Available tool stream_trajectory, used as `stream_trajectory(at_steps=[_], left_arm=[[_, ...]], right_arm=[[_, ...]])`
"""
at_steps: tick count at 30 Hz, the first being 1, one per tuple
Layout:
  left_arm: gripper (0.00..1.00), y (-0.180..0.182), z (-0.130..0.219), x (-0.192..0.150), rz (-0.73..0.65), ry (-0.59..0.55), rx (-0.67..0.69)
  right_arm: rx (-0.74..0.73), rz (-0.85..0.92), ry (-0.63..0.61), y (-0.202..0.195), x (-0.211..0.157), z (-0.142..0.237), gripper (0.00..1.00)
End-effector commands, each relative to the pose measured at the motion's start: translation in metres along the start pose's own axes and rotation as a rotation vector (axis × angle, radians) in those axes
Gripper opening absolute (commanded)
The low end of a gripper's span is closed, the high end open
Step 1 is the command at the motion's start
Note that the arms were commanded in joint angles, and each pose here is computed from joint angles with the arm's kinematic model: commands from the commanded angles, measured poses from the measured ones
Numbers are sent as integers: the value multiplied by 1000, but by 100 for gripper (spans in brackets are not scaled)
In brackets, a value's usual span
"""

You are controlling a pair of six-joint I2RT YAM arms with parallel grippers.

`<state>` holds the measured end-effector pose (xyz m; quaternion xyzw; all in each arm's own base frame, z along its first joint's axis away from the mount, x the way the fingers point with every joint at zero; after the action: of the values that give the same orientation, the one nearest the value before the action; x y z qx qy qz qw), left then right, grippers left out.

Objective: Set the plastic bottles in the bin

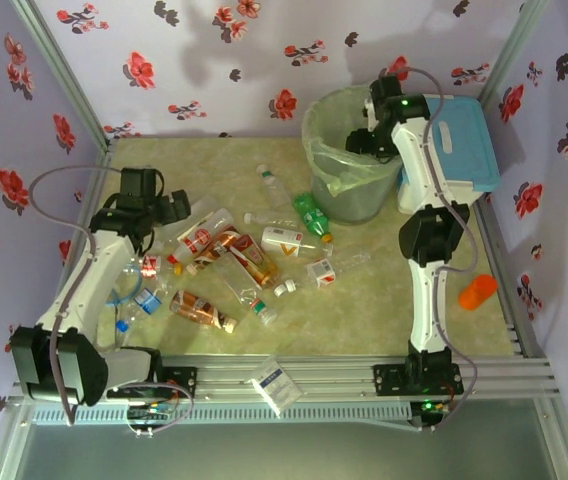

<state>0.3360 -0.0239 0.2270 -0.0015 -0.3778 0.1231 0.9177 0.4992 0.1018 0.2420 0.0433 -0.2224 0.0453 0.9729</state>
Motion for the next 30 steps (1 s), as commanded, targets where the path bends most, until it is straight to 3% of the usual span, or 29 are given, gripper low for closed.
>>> stream_trajectory(at_steps=[1,9,14,22,27,30], left_arm=[[100,17,-6,3,98,24,60],[100,46,4,-34,323,49,144],[100,54,26,-62,418,60,124],[100,53,53,-102,176,254,232],[99,44,42,-123,116,335,254],[94,29,42,-138,105,397,183]], right_arm=[[15,19,-175,1,17,71,88],[87,23,-364,12,16,163,89],[161,23,-403,21,2,185,89],[362,8,-451,44,-27,196,87],[361,-14,-424,41,-47,190,87],[341,-17,-395,37,-58,182,87]])
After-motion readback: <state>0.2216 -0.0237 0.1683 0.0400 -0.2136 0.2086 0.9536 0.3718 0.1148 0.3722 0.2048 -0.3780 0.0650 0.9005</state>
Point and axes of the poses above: each hand's point on the last joint's axis, 136 mm out from that joint toward the fingers, its own z axis back along the fingers, its own y axis along the line the jaws close on, x = y × z, the point moved 3 cm from there along z, back along the fingers, and after that the axes turned 1 degree about -z, right-handed, at the moved point
